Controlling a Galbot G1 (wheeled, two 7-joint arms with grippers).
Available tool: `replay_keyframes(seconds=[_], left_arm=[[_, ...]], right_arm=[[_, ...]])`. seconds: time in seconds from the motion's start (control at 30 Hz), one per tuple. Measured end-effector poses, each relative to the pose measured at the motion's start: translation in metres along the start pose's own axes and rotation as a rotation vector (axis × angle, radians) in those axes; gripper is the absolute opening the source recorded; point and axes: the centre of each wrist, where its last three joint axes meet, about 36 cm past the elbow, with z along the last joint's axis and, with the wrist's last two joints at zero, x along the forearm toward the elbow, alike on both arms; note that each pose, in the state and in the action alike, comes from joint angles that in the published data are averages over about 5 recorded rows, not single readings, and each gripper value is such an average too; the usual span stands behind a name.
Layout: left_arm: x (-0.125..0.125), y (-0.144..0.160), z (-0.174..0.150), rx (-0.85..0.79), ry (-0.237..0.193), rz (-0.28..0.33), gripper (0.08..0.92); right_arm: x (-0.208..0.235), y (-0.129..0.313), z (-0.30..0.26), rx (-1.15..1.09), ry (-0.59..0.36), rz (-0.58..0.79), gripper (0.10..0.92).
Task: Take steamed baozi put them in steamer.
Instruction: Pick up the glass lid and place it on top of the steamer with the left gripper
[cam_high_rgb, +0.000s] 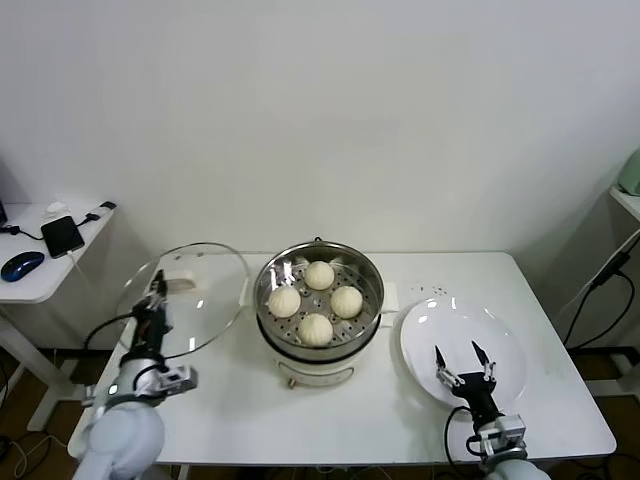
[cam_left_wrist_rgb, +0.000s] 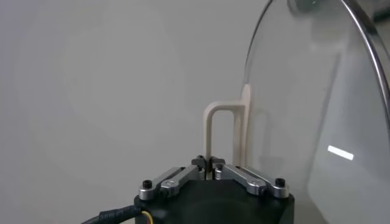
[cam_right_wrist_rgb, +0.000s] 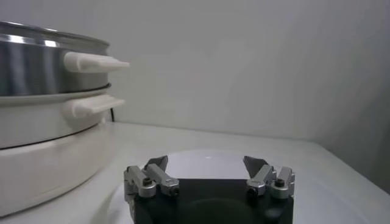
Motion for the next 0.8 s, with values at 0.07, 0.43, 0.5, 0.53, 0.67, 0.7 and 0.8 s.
replay_keyframes(seconds=[0.07, 0.43, 0.5, 0.53, 0.67, 0.7, 0.8], left_arm=[[0.002, 0.005, -0.018, 0.007, -0.012, 0.009, 0.137], [0.016, 0.012, -0.122, 0.071, -0.047, 0.060, 0.137], [0.018, 0.012, -0.139, 0.080, -0.055, 0.059, 0.137], [0.019, 0.011, -0.147, 0.084, -0.058, 0.058, 0.137], [0.024, 0.008, -0.177, 0.092, -0.072, 0.059, 0.137], [0.025, 0.008, -0.184, 0.093, -0.075, 0.059, 0.137], [0.027, 0.006, -0.204, 0.094, -0.083, 0.058, 0.137]], right_arm=[[0.000, 0.001, 0.001, 0.001, -0.002, -0.003, 0.823], [0.000, 0.003, 0.008, 0.002, -0.010, -0.011, 0.823], [0.000, 0.003, 0.010, 0.000, -0.011, -0.012, 0.823], [0.001, 0.003, 0.010, -0.001, -0.012, -0.012, 0.823], [0.001, 0.002, 0.013, -0.006, -0.016, -0.008, 0.823], [0.001, 0.002, 0.013, -0.007, -0.017, -0.007, 0.823], [0.001, 0.002, 0.016, -0.012, -0.019, -0.004, 0.823]])
